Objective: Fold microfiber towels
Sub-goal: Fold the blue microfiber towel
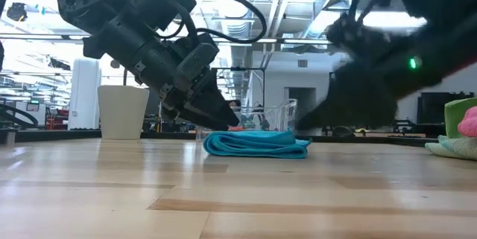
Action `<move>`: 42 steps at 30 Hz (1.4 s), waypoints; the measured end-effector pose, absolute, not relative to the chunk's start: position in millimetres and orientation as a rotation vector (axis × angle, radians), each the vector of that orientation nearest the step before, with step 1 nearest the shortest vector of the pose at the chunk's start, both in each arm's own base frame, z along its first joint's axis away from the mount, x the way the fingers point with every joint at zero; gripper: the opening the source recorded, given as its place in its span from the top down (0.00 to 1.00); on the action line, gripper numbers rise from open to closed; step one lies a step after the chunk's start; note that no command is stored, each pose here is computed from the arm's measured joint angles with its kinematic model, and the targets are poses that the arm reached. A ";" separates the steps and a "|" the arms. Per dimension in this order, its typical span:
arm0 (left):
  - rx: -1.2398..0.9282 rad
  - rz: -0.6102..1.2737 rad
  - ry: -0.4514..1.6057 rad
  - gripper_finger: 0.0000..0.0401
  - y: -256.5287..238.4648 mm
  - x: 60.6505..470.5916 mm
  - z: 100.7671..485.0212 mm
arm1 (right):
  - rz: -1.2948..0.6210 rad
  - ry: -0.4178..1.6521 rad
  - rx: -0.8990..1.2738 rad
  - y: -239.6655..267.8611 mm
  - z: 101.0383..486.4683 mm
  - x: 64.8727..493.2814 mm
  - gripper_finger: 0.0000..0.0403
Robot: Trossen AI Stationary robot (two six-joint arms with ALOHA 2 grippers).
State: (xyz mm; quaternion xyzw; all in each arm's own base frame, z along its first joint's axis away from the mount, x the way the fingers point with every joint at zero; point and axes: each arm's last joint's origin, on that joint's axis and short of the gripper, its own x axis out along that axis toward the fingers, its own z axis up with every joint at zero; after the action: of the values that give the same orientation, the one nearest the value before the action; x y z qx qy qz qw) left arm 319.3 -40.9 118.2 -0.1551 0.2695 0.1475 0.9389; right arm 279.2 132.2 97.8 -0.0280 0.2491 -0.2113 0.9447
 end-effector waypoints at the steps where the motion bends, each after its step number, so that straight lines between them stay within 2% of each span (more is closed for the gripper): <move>1: -0.316 0.301 0.551 0.52 -40.9 319.2 118.1 | -0.432 0.492 -0.061 133.0 101.3 279.1 0.69; 6: -0.314 0.315 0.538 0.52 -40.5 319.6 118.7 | -0.432 0.374 -0.030 131.6 116.9 288.2 0.61; 11: -0.289 0.324 0.538 0.52 -39.9 319.5 118.6 | -0.375 0.373 0.015 118.0 97.3 305.0 0.58; 18: -0.290 0.327 0.554 0.52 -39.9 318.5 117.1 | -0.396 0.475 0.084 114.5 62.5 299.1 0.60; 33: -0.266 0.362 0.579 0.52 -38.6 316.4 114.5 | -0.439 0.484 0.067 111.0 63.7 284.0 0.64; 42: -0.244 0.355 0.578 0.52 -38.6 316.7 114.9 | -0.652 0.552 0.179 91.8 69.4 248.6 0.66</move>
State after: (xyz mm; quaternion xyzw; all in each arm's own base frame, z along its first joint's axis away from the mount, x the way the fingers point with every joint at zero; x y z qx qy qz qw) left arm 316.7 -38.6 114.9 -0.1196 0.2829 0.1735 0.9357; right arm 248.6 91.8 69.4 0.0869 0.2672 -0.3156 0.9063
